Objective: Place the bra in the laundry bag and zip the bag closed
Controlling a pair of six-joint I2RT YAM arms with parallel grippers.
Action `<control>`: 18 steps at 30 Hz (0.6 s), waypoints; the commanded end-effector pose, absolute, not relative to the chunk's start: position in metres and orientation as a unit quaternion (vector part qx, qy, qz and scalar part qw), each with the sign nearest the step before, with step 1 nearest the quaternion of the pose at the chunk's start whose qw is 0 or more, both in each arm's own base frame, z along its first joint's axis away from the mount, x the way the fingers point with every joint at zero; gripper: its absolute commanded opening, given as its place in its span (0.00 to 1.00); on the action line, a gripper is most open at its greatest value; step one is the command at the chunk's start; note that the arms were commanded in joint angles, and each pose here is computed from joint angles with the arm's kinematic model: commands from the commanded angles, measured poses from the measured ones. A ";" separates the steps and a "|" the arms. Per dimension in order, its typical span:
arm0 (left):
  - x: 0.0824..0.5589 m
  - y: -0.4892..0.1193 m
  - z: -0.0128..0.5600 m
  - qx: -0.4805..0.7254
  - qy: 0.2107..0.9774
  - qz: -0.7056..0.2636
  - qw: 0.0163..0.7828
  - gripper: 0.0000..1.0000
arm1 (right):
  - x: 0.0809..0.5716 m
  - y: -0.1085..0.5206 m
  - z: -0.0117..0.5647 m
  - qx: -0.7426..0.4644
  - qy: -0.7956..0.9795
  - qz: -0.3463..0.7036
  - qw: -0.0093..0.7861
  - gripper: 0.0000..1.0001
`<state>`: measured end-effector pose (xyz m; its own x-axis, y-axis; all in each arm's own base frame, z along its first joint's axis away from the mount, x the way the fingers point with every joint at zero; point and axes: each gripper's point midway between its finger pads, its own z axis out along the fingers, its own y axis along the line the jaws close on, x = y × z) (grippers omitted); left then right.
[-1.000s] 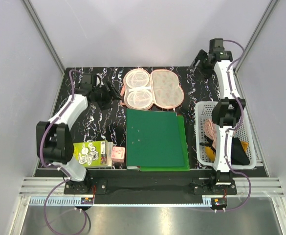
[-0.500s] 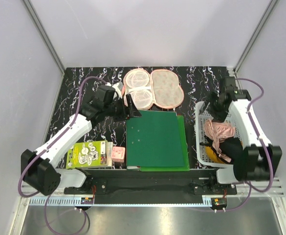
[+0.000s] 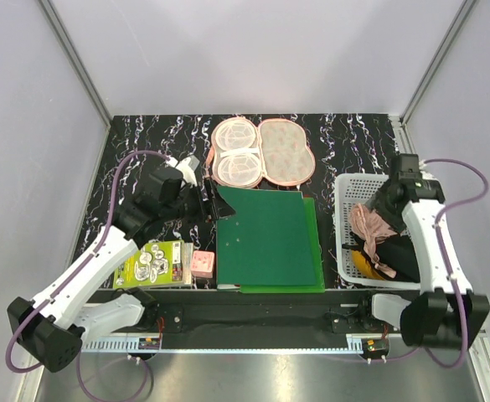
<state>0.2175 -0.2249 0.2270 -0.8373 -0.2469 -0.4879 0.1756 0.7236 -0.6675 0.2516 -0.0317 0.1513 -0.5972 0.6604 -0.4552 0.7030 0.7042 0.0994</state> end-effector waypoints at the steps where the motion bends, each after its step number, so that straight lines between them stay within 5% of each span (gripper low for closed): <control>1: 0.213 -0.221 0.223 -0.034 0.884 -0.371 0.283 0.75 | 0.213 -0.068 0.166 0.444 0.851 -0.119 0.253 0.69; 9: 0.206 -0.228 0.229 -0.023 0.884 -0.384 0.266 0.73 | 0.202 -0.068 0.155 0.462 0.849 -0.082 0.241 0.68; 18: 0.200 -0.226 0.230 -0.007 0.893 -0.373 0.251 0.73 | 0.164 -0.107 0.161 0.565 0.781 -0.178 0.199 0.75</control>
<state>0.2021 -0.2210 0.2100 -0.8754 -0.2315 -0.4244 0.1261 0.7381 -0.6628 0.1809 -0.0870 0.1463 -0.3820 0.7980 -0.4661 0.8996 0.4366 0.0101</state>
